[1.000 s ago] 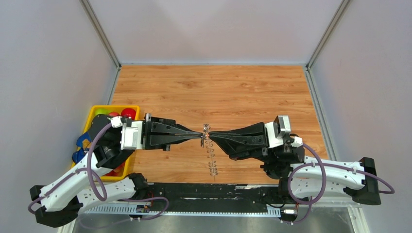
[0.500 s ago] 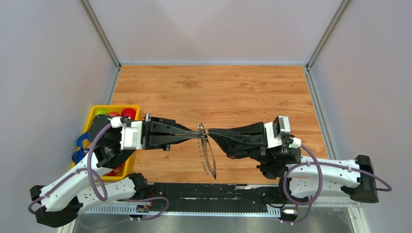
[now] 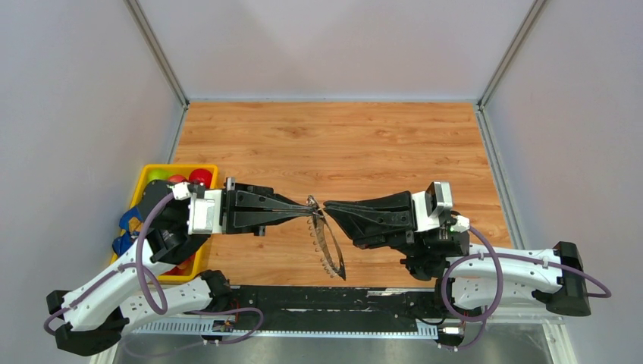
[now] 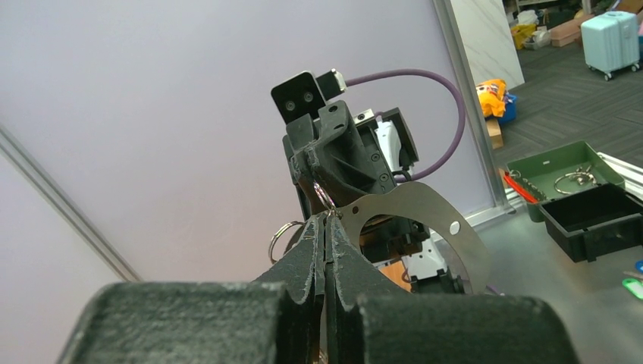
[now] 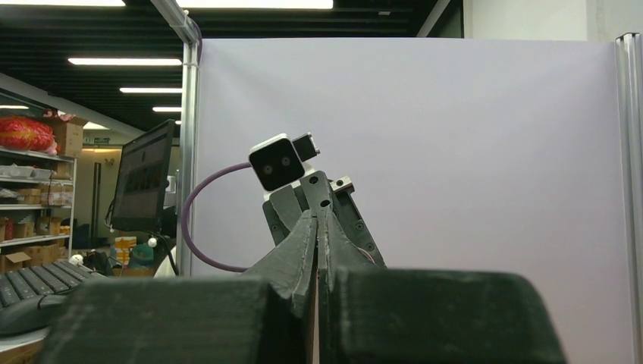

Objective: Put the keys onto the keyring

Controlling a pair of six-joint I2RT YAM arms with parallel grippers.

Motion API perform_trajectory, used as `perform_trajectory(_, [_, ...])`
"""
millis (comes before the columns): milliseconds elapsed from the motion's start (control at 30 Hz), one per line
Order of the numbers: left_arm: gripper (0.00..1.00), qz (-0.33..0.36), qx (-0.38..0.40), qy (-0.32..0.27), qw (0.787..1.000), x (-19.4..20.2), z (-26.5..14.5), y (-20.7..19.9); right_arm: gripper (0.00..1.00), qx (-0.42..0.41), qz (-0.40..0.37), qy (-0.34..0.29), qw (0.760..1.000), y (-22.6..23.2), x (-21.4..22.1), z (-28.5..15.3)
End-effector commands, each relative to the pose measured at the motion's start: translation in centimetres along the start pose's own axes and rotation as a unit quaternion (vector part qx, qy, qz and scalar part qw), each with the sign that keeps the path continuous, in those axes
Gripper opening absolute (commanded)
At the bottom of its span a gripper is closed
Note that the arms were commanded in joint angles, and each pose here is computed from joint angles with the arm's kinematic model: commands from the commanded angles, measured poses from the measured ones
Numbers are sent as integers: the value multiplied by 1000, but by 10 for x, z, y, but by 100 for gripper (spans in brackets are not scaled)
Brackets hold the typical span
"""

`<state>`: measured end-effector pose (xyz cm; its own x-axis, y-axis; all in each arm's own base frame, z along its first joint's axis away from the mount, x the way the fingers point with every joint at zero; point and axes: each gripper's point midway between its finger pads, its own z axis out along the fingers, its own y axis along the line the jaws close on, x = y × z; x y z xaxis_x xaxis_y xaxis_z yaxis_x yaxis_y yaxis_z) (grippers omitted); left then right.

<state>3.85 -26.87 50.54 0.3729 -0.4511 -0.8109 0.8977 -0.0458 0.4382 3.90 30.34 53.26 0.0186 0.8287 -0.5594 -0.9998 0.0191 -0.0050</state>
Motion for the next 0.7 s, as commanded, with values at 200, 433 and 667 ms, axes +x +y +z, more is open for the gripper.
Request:
perform_trajectory(200, [0, 3, 0, -12, 1000, -12, 1, 0, 0, 18, -7, -17, 1000, -4, -18, 1])
perform_trajectory(433, [0, -23, 7, -5, 1000, -12, 0, -4, 0, 53, -17, -3, 998, -14, -23, -15])
perform_trajectory(667, [0, -38, 10, 1, 999, -11, 1, -5, 0, 88, -3, 2, 996, -23, -20, -33])
